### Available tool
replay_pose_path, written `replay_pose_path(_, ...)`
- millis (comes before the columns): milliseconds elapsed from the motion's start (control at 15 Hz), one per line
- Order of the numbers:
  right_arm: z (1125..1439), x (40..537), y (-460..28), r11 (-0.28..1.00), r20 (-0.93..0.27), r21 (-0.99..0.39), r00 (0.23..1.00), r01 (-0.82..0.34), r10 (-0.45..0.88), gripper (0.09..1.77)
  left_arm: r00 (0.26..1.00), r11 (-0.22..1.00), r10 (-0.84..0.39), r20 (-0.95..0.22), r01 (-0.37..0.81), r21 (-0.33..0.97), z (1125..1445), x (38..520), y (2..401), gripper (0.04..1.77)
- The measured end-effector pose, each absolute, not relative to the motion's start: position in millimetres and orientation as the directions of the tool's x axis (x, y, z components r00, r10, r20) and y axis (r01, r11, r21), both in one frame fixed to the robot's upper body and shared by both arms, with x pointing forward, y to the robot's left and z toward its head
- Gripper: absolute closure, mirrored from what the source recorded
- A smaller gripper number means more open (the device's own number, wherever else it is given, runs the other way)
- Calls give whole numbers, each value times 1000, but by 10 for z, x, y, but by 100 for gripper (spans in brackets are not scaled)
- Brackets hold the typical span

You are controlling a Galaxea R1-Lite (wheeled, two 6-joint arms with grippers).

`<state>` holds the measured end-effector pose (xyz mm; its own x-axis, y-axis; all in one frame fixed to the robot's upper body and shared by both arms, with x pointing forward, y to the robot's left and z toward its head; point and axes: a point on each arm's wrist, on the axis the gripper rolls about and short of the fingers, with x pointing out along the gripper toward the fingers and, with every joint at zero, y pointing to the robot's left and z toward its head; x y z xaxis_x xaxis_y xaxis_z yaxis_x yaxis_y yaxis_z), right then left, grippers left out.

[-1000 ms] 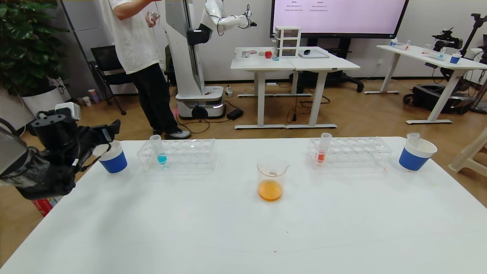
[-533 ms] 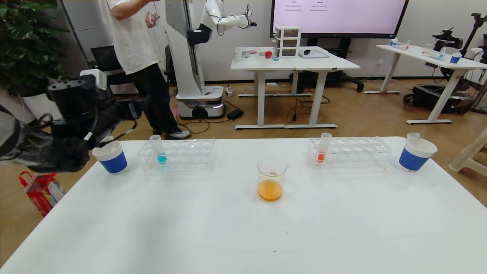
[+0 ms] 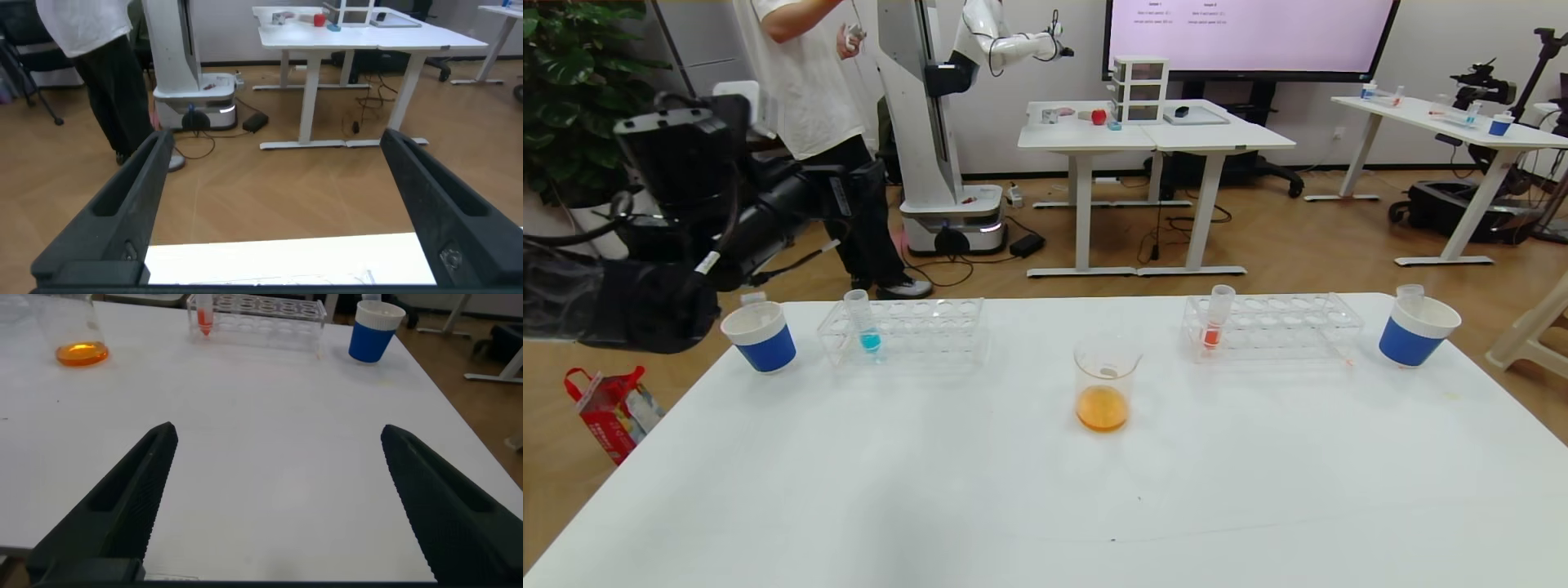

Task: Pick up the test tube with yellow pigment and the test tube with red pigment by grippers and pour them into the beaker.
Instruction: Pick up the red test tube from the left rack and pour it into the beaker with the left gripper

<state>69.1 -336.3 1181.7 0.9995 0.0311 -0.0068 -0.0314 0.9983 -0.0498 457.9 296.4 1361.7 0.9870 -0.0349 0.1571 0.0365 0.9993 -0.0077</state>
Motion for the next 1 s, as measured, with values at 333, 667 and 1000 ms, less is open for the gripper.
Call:
replay_pose_path(333, 11817, 691, -3363, 998, -7, -50, 999, -31, 31, 12, 988, 999, -38, 152, 32, 41, 14113, 3886, 3022, 6)
replay_pose_path(667, 11817, 691, -3363, 998, -7, -50, 1000, -31, 31, 12, 996, 995, -1, 91, -8, 98, 14273, 2745, 3215, 6)
replay_pose_path(1000, 11817, 691, -3363, 998, -7, -49, 1000, -31, 31, 12, 991, 993, 36, 127, -50, 103, 14190, 1635, 3327, 6)
